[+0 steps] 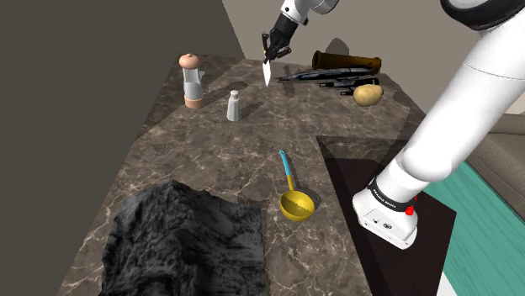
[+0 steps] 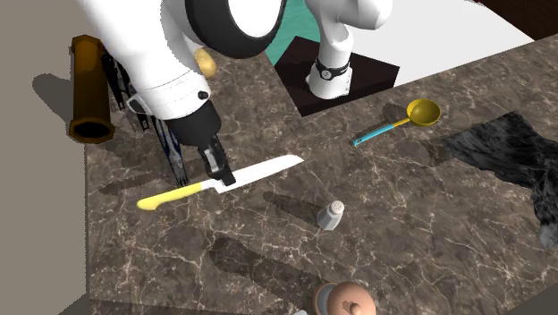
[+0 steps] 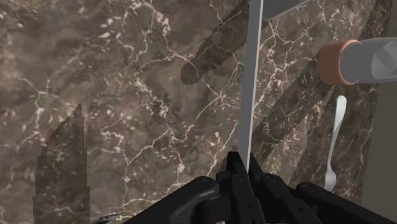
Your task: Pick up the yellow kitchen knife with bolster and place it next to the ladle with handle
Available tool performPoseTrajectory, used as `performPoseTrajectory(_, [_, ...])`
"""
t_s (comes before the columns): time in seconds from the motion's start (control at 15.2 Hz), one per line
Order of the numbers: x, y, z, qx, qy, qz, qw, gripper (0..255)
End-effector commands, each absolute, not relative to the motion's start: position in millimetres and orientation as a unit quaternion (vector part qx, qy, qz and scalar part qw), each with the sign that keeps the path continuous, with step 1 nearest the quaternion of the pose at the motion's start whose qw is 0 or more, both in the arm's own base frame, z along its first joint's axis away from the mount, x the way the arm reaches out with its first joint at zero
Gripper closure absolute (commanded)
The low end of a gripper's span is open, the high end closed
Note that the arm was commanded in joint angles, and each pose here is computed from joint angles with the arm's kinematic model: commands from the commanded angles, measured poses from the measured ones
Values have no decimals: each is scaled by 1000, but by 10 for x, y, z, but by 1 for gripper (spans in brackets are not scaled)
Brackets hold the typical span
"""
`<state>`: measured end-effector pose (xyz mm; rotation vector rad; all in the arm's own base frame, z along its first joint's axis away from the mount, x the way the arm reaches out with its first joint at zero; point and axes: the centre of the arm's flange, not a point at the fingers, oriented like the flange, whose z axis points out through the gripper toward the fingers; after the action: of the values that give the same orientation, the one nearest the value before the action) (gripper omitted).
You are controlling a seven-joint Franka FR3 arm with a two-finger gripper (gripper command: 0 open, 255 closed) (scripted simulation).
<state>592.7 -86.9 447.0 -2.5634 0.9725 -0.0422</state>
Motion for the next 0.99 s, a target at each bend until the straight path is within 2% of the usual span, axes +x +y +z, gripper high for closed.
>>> performPoseTrajectory(0.0, [5802,-605,4470,-916,348,-15,198,255])
performPoseTrajectory(0.92, [5105,1107,4470,-916,348,-15,198,255])
